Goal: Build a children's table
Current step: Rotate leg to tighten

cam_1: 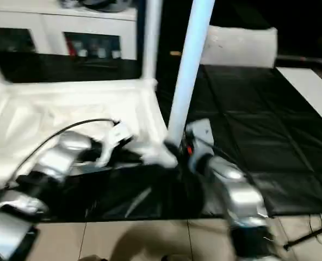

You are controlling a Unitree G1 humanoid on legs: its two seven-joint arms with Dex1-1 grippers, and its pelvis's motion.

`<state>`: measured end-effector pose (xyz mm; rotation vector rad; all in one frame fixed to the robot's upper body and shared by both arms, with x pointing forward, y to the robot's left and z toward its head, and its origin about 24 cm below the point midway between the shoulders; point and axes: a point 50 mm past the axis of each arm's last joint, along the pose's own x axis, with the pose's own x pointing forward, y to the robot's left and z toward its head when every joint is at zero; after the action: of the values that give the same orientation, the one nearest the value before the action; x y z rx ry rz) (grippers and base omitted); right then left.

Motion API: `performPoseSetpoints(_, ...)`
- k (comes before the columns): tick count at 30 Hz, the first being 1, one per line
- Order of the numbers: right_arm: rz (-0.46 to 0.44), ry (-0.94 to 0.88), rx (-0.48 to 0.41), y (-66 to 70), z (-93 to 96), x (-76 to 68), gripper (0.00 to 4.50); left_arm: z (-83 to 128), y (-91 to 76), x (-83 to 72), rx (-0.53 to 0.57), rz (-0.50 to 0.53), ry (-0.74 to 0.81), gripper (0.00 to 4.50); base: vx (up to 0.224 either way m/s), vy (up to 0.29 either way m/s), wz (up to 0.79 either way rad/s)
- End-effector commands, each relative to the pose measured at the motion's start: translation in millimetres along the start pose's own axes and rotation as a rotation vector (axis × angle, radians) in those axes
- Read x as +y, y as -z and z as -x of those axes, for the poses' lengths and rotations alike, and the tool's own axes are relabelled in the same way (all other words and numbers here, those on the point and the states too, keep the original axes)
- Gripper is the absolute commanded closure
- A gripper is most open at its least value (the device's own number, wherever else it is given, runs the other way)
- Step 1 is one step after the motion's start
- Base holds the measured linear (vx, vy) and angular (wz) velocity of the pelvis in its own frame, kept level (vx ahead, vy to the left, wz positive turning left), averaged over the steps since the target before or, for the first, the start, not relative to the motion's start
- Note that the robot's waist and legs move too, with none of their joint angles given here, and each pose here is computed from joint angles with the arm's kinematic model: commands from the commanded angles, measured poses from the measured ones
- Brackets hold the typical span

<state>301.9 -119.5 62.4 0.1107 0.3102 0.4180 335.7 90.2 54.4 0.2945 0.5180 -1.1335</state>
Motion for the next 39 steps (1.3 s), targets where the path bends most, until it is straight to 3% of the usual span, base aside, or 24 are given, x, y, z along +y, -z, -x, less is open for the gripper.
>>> performPoseSetpoints(1, -0.112, -0.229, 0.093, 18.7, -18.7, 64.1, 2.57, -25.8, -38.0, -14.9, -0.139, -0.008, -0.028, 4.50, 0.000, 0.000, 0.00)
performPoseSetpoints(4, -0.129, -0.204, 0.037, 7.9, -27.2, 74.9, 2.57, -29.5, -42.1, -16.6, -0.120, -0.042, -0.062, 4.50, 0.000, 0.000, 0.00)
performPoseSetpoints(6, -0.133, -0.200, 0.017, 6.0, -26.8, 74.1, 2.01, -28.7, -39.9, -16.7, -0.103, -0.060, -0.059, 4.50, 0.000, 0.000, 0.00)
performPoseSetpoints(9, -0.154, -0.180, -0.022, 3.3, -23.8, 67.1, 1.66, -25.1, -33.3, -15.8, -0.065, -0.102, -0.047, 4.50, 0.000, 0.000, 0.00)
performPoseSetpoints(12, -0.082, -0.246, -0.098, -4.4, -1.2, 38.8, 1.41, -5.1, -14.4, -10.4, -0.002, -0.174, 0.028, 4.50, 0.000, 0.000, 0.00)
performPoseSetpoints(14, -0.062, -0.257, -0.104, -5.8, 3.7, 32.9, 1.27, -1.5, -12.3, -10.6, -0.007, -0.186, 0.053, 4.50, 0.000, 0.000, 0.00)
performPoseSetpoints(21, 0.137, -0.420, -0.092, -11.7, 35.9, -1.3, 0.70, 22.7, 3.4, -11.7, 0.009, -0.305, 0.242, 4.50, 0.033, -0.024, 0.02)
performPoseSetpoints(26, 0.269, -0.637, -0.015, -13.4, 54.0, -14.1, 0.70, 37.7, 10.7, -12.9, 0.047, -0.329, 0.411, 4.50, 0.021, -0.010, 0.00)
performPoseSetpoints(30, 0.312, -0.782, 0.047, -15.0, 60.2, -18.8, 0.70, 44.2, 12.7, -10.4, 0.108, -0.369, 0.482, 4.50, 0.000, 0.000, 0.00)
performPoseSetpoints(39, 0.350, -0.956, 0.133, -14.4, 62.1, -21.8, 1.42, 47.1, 10.5, -9.8, 0.156, -0.434, 0.579, 4.50, 0.000, 0.000, 0.00)
